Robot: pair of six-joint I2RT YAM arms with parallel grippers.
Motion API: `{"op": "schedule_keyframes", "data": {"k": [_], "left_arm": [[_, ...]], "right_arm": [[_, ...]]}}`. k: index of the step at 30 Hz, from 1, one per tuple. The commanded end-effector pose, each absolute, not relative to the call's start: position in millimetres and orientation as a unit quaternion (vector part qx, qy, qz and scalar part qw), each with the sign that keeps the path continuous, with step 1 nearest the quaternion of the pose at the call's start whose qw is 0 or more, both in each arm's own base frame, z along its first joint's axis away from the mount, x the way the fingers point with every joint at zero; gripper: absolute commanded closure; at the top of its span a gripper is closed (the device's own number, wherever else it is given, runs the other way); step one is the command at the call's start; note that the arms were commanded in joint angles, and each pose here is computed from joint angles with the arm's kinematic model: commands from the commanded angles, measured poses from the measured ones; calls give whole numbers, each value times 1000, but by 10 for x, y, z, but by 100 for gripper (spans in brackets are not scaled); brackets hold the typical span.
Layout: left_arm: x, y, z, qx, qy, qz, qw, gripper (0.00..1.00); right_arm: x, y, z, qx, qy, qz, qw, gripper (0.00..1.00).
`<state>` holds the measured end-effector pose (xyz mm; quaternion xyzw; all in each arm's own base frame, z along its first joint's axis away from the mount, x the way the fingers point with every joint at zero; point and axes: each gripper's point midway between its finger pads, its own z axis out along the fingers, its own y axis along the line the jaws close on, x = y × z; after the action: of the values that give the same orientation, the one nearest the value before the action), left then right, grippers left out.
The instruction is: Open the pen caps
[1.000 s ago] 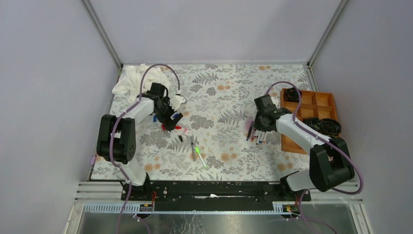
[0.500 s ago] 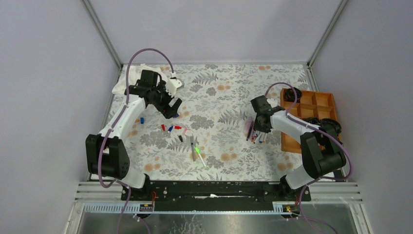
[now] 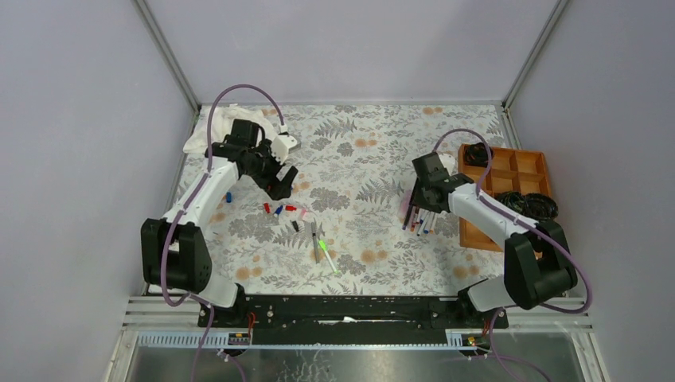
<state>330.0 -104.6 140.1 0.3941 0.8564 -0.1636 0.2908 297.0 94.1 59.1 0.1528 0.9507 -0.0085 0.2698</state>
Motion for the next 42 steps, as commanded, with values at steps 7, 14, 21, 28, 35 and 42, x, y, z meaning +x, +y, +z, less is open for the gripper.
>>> {"op": "schedule_keyframes", "data": {"k": [7,14,21,28,35,42], "left_arm": [[3157,-1190,1240,375,867,-220,244,1],[3187,-1089,1333,366,868,-216,255,2],[3175,-975,1337,363,873,-209,252,1],[3164,-970,1394,365,870,-214,255,1],[3186,-972,1453,366,868,-214,260,1],[3159,-973,1472,374,864,-215,260,1]], "right_arm": [[2694,2421,1148,-47,938,116,323,47],[2086,3433,942,-220,919,143,294,49],[1769,3825,644,-297,908,143,259,49],[1728,3760,386,-308,913,121,238,50],[1651,3653,110,-320,918,104,211,58],[1762,3413,45,-310,920,54,232,68]]}}
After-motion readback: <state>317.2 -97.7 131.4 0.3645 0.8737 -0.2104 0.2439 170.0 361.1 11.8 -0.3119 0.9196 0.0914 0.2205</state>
